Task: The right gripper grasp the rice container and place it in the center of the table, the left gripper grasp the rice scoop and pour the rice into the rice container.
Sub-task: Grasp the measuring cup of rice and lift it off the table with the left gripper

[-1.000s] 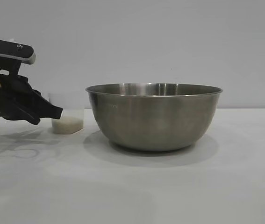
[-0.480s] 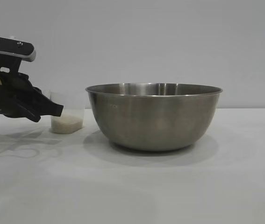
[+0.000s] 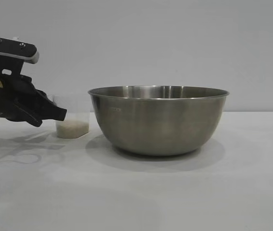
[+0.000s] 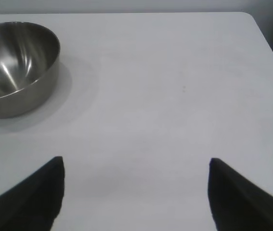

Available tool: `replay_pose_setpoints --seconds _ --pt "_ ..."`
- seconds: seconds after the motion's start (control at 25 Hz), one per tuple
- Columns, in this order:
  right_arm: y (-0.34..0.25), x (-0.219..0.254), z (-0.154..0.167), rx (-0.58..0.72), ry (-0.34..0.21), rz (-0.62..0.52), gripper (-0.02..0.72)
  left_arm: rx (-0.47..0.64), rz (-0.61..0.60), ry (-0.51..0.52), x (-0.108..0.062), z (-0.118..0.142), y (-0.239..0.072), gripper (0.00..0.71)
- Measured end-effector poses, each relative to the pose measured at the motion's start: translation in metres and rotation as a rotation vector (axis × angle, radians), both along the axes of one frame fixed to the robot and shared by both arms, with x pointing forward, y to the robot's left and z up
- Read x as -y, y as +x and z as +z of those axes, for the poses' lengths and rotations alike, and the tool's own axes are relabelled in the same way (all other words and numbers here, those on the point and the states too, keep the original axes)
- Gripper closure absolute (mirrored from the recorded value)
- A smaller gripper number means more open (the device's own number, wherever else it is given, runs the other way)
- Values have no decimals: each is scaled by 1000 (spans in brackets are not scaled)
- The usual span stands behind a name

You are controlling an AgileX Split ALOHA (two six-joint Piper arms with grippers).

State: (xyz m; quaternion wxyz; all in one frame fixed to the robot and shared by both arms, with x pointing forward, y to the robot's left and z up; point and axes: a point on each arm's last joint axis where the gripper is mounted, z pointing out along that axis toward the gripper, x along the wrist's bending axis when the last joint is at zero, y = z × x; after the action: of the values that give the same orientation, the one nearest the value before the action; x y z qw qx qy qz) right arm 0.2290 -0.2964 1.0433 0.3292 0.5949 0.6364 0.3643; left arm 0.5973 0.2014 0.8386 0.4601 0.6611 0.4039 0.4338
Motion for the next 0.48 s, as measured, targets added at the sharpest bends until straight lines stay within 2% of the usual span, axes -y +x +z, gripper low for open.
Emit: replay_pose_setpoints --seconds 0.2,0.48 --pt "0 0 0 0 0 0 179 19 2 -5 0 3 5 595" --pt "0 0 0 0 0 0 179 30 -1 -23 -11 6 12 595"
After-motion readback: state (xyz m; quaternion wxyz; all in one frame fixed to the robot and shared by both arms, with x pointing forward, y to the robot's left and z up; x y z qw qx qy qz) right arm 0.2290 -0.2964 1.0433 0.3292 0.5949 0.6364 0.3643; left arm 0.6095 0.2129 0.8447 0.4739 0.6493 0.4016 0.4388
